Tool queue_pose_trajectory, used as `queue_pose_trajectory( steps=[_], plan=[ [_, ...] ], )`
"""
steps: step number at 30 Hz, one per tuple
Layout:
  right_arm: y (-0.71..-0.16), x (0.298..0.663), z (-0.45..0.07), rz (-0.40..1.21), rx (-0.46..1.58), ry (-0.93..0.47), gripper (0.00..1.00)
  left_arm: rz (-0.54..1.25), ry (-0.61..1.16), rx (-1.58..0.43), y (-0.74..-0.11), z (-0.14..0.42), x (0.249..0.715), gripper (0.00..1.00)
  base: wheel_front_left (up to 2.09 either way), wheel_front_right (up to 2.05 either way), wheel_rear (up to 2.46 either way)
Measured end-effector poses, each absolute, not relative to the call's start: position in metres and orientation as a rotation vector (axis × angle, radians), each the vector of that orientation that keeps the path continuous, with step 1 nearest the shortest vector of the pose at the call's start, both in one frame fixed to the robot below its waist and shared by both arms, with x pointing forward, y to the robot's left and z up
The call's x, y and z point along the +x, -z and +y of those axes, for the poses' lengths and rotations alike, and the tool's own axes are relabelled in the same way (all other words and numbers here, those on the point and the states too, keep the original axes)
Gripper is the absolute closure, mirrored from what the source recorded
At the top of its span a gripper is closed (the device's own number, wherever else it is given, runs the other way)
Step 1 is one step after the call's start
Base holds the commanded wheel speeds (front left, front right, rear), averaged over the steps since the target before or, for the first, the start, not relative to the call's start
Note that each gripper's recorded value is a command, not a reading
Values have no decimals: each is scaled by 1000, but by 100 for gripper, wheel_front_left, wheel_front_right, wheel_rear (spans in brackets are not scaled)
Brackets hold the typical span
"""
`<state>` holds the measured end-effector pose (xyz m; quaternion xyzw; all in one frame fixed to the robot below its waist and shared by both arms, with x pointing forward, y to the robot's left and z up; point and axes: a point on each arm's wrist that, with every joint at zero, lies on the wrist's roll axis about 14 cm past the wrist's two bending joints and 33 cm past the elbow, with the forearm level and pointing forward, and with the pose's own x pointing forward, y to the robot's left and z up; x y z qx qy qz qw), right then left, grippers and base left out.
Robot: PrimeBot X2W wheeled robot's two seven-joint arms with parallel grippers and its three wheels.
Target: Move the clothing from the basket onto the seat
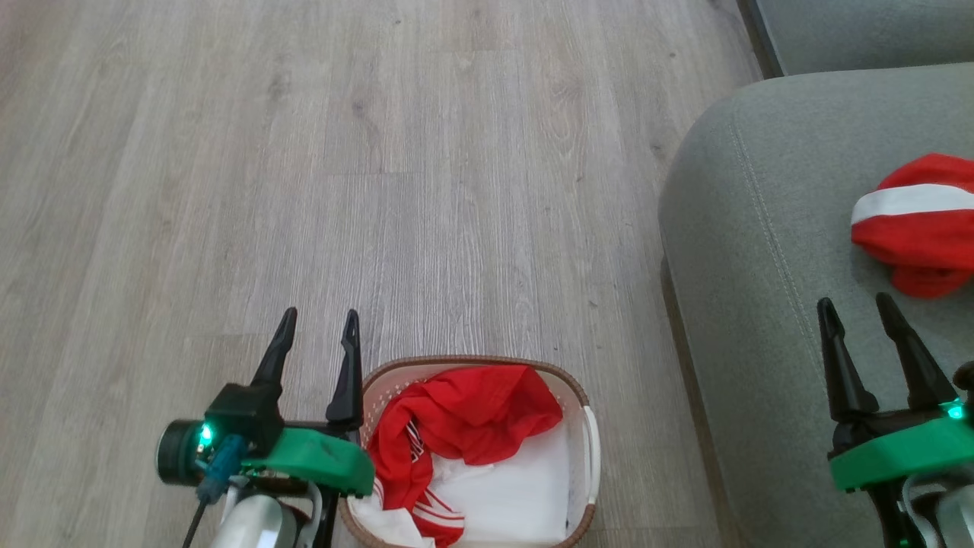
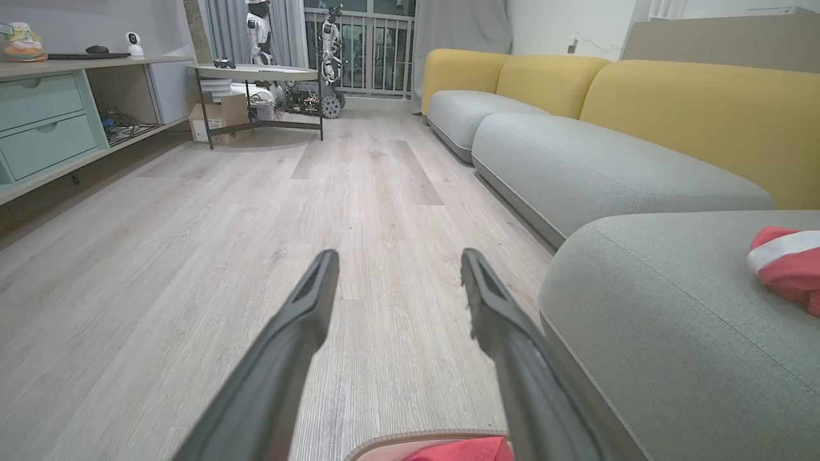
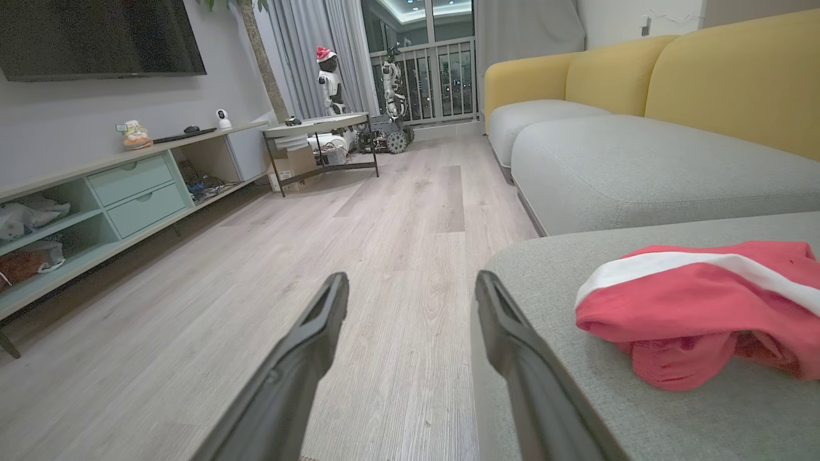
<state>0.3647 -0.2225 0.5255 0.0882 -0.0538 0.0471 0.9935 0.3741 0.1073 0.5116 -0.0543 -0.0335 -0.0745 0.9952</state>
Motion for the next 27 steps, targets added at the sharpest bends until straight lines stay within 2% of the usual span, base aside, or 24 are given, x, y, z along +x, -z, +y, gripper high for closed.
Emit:
queue_pose_trajectory(
  steps=[20, 27],
  plan=[
    [-519, 363, -224, -87, 191, -86, 0, -47, 170, -113, -503, 104, 383, 0, 0, 0, 0],
    [-518, 376, -229, -85, 197, -82, 0, 14, 191, -125, -482, 92, 391, 0, 0, 0, 0]
  ],
)
